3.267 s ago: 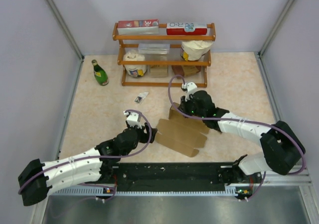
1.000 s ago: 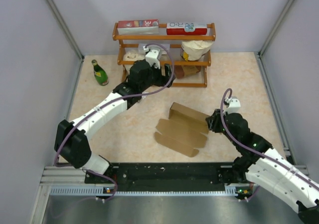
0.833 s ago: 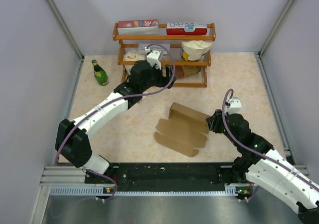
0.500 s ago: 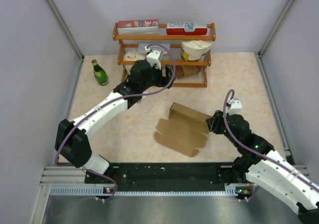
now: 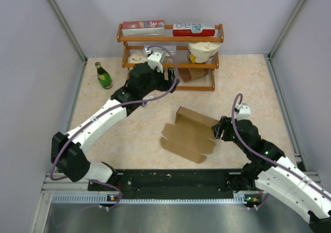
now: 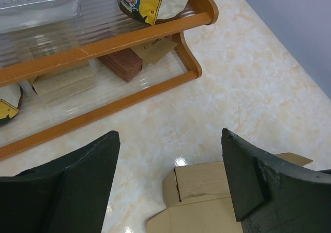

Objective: Fold the paper box

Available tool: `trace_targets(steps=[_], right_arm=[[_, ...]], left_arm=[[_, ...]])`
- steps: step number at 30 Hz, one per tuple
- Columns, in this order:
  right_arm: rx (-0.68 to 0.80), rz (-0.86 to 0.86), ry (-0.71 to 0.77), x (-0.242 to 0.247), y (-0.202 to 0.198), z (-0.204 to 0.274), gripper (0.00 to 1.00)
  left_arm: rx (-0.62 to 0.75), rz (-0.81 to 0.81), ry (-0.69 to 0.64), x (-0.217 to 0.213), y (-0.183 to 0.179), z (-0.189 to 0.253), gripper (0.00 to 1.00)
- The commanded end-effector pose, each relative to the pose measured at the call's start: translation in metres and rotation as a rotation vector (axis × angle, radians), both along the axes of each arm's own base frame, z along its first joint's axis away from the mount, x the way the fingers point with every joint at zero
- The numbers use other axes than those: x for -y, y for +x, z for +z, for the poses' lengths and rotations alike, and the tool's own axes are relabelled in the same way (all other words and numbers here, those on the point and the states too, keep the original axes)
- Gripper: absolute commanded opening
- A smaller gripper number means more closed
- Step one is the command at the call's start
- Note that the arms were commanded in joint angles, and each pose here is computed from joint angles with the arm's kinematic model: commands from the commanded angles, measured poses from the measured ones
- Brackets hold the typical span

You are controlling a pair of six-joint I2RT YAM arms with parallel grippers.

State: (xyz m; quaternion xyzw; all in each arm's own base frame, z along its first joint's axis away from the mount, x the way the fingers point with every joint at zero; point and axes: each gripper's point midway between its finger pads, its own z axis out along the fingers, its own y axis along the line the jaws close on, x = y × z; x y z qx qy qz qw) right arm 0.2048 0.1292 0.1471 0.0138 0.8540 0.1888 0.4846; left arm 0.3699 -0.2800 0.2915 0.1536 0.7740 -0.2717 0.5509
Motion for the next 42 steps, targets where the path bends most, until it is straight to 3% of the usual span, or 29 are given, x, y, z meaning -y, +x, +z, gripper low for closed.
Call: trace_targets(steps=[1, 42], right_arm=[[0.032, -0.013, 0.048, -0.002, 0.004, 0.022, 0.61], [-0.021, 0.032, 0.066, -0.013, 0.0, 0.025, 0.63]], left_arm=[[0.047, 0.008, -0.005, -0.009, -0.006, 0.017, 0.84], [0.019, -0.005, 0.022, -0.028, -0.036, -0.007, 0.84]])
